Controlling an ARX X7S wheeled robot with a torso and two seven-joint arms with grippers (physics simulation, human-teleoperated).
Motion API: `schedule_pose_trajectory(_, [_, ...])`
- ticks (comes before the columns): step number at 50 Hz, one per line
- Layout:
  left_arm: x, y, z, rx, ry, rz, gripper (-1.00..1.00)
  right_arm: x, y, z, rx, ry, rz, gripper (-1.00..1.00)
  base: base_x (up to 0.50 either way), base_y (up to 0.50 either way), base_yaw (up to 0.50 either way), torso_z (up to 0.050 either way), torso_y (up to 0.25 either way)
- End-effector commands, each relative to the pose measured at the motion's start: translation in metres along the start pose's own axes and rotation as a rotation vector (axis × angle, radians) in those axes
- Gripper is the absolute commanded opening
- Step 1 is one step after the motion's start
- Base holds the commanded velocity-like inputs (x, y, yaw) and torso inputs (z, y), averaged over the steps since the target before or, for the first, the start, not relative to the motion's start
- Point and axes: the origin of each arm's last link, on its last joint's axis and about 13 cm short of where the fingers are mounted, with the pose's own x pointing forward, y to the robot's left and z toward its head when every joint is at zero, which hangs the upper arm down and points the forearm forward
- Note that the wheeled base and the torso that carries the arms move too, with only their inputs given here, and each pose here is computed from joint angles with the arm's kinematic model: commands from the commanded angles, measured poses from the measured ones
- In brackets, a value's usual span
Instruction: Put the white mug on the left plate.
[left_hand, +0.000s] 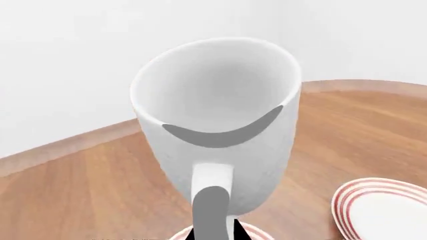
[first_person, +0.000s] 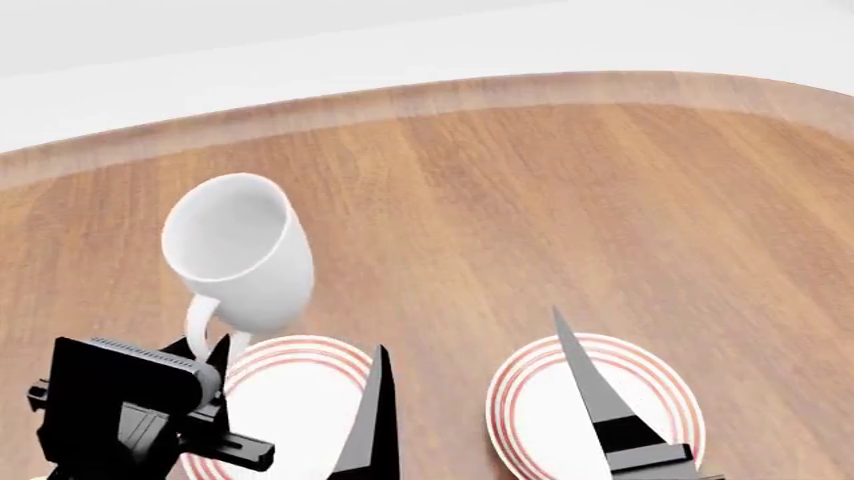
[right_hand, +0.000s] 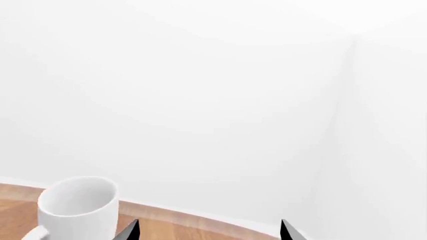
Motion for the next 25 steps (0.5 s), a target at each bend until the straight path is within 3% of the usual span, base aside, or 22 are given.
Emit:
schedule_pose_trajectory(1, [0.021, 0.012, 0.000, 0.013, 0.012, 0.077, -1.00, 0.000, 0.000, -0.001, 0.001, 0.001, 0.000, 1.00, 0.00, 0.00, 0.00, 0.000, 0.000])
schedule_pose_trajectory(11, [0.040, 0.014, -0.004, 0.033, 0.048, 0.092, -1.00, 0.000, 0.000, -0.003, 0.004, 0.005, -0.001, 1.00, 0.00, 0.00, 0.00, 0.000, 0.001])
schedule_pose_trajectory(25, [0.046, 0.009, -0.023, 0.082, 0.118, 0.083, -1.00, 0.001, 0.000, -0.003, 0.005, 0.005, 0.000, 1.00, 0.00, 0.00, 0.00, 0.000, 0.000])
